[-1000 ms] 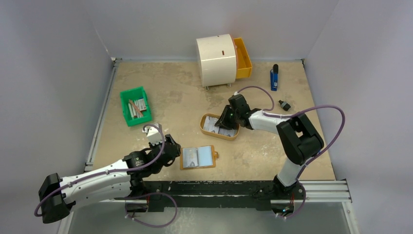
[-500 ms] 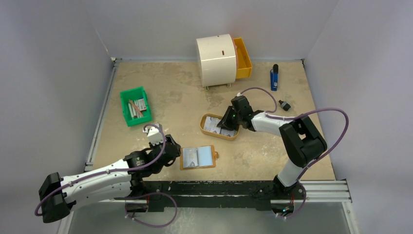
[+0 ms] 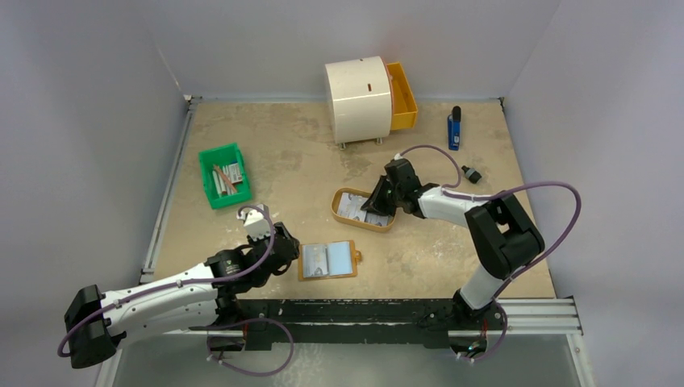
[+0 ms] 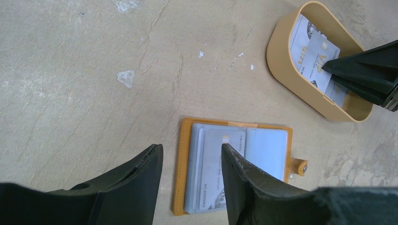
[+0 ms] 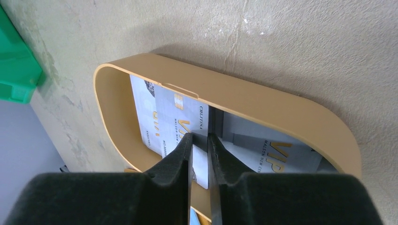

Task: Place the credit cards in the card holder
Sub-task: Pick up the credit card from the storage box.

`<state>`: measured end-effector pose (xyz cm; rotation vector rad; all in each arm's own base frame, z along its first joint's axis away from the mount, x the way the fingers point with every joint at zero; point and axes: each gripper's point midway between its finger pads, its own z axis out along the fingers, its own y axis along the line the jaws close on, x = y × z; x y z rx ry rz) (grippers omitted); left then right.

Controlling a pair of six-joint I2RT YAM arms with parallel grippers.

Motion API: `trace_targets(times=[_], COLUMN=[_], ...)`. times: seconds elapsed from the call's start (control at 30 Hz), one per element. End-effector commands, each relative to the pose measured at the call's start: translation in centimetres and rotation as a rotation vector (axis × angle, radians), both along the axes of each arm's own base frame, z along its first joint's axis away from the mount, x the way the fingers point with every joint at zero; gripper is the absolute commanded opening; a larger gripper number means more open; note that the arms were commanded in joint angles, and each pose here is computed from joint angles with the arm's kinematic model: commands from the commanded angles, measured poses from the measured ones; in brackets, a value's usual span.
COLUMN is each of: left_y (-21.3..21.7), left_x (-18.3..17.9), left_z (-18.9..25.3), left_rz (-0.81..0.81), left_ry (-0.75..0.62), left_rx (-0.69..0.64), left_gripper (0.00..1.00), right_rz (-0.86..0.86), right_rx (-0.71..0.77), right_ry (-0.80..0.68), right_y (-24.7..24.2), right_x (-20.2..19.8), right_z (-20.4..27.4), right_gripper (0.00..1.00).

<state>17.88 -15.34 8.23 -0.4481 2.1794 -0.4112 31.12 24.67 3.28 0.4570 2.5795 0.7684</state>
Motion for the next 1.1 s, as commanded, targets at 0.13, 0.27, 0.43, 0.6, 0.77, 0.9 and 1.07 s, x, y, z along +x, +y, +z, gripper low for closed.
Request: trace_targets(times=[0.13,0.27,0.43,0.6,0.77,0.9,1.07], left_y=[-0.5,-0.5,-0.6,-0.6,-0.5,-0.4,-0.3], left_x=[0.5,0.6,0.6,0.6,0.6,0.6,0.6], left_z=[0.9,0.8,0.7,0.8,1.0,1.3,1.8], left_rz=[0.013,0.013,0.012,0.011,0.014,0.017,0.020], left_ry=[-0.026,-0.027,-0.026,-0.027,-0.029,-0.034,-0.043], left_rx=[-0.038,-0.038,-0.038,-0.041,-0.040,-0.041,-0.046], left_gripper=[0.48,0.48,0.48,0.48,0.48,0.48,0.48], right_rz=[-0.004,0.007,0.016,0.007,-0.022,-0.078,-0.149], right_rx=[0.012,0.028,0.051,0.100,0.165,0.196,0.272], right_ry=[-0.033,-0.048,-0.045,-0.039,-0.030,0.008,0.052], right_y=[-0.4,-0.1,0.2,0.8,1.5,1.0,0.5], right_x=[-0.2,-0.1,-0.2,-0.3,-0.1,-0.1,-0.4], right_z=[1.5,2.4,3.0,4.3,6.5,8.0,10.0], right_gripper=[0.14,0.11,0.05,0.00,0.00,0.00,0.00])
